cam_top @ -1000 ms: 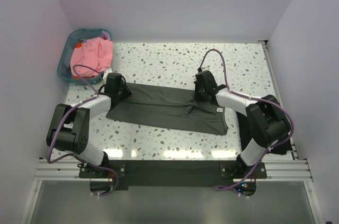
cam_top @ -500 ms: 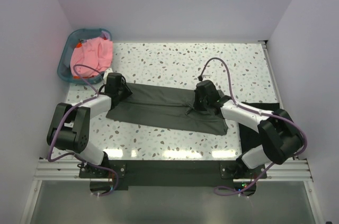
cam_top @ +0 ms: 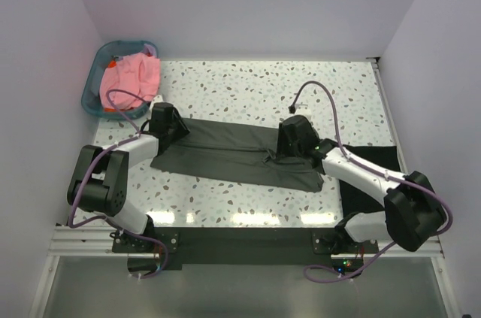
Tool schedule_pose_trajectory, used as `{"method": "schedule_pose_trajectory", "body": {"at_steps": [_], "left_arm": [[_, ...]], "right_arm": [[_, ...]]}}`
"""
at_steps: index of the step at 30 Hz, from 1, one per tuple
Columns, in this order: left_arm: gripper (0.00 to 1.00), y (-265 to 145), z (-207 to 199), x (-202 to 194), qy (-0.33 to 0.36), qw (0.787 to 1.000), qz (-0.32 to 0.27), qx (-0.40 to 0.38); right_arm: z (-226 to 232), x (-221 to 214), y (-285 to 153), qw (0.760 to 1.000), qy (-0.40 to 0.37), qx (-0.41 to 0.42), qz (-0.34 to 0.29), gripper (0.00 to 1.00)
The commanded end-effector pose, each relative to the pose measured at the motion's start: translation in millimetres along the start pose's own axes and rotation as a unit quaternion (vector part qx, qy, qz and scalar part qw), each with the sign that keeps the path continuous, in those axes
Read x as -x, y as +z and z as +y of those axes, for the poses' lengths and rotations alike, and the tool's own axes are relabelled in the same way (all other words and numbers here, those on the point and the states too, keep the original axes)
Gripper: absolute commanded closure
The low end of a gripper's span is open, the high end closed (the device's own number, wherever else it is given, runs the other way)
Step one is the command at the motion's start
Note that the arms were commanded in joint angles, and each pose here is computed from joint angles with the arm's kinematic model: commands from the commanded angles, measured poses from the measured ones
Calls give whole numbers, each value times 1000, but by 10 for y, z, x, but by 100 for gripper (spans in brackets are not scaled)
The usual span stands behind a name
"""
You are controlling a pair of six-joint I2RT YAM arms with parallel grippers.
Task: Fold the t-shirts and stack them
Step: Fold the tshirt
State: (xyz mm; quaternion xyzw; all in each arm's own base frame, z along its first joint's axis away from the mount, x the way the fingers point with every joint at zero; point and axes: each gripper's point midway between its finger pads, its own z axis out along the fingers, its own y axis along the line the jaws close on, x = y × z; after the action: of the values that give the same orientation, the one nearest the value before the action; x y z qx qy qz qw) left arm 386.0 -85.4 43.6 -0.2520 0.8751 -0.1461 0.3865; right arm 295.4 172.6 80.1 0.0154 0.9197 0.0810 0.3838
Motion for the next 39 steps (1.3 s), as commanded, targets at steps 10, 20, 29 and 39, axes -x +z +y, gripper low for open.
{"method": "schedule_pose_trajectory", "body": {"at_steps": [10,20,29,39], "left_arm": [[62,-93,-271,209,16,998,-31,-52],[62,-100,-274,217,19,998,-32,-53],[62,-80,-261,190,18,998,-28,-51],[62,-70,-256,181,16,998,-26,-50]], "right_arm": [[-454,291,404,993,8,-115,12,49],[-453,99,437,994,11,-105,36,63],[-417,15,294,996,13,-75,41,92],[-381,-42,0,999,28,-33,32,100]]}}
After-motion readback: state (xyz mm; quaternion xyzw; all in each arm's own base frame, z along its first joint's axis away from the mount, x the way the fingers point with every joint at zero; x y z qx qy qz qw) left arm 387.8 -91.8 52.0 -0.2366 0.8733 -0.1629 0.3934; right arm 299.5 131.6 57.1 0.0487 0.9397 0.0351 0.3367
